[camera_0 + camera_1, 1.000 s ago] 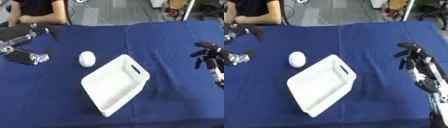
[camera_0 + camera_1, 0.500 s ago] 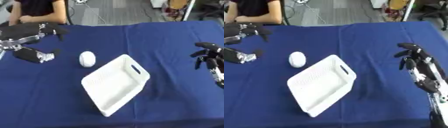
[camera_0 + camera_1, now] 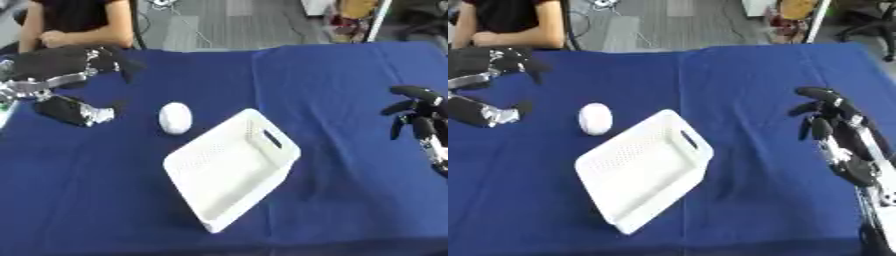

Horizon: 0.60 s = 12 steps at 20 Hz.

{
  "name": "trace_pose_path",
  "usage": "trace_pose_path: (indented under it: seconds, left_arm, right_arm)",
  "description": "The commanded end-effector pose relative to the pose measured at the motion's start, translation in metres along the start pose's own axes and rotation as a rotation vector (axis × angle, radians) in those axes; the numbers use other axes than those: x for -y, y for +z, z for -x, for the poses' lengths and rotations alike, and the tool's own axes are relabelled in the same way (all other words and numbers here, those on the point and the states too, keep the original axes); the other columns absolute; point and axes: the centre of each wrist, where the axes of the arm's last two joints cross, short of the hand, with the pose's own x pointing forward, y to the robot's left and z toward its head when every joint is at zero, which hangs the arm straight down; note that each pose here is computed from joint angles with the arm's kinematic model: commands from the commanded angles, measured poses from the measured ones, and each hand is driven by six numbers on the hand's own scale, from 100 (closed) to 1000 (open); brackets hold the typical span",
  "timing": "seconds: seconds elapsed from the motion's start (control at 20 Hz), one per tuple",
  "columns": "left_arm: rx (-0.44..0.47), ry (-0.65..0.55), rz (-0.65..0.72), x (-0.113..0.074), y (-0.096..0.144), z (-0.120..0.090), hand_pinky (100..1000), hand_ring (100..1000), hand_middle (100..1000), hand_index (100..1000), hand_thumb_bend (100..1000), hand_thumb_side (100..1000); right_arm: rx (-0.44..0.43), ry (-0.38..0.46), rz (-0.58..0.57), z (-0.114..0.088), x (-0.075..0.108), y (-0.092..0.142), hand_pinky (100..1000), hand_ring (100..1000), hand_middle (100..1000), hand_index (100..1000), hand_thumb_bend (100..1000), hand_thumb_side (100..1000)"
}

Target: Pick up objects on the table and place them in the box.

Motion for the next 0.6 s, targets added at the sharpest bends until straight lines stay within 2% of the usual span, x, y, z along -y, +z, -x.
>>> trace_pose_path:
  seconds: [0.05,0.35,0.6]
  left_arm:
    - [0.01,-0.056,0.006,-0.014,-0.001,0.002,1000,846,673,1000,1000,705]
    - [0.04,-0.153,-0.005,-0.023,-0.011,-0.003,1000,862,660,1000,1000,728]
    - [0.068,-0.205,0.005,-0.02,-0.022,-0.006,1000,865,662,1000,1000,739]
  right_arm:
    - [0.051,0.052,-0.073,-0.004,0.008,-0.001,355,675,829,882,100,566]
    - [0.051,0.05,-0.076,-0.004,0.007,-0.001,355,674,829,882,100,567]
    - [0.052,0.048,-0.078,-0.004,0.007,-0.001,355,675,829,883,100,567]
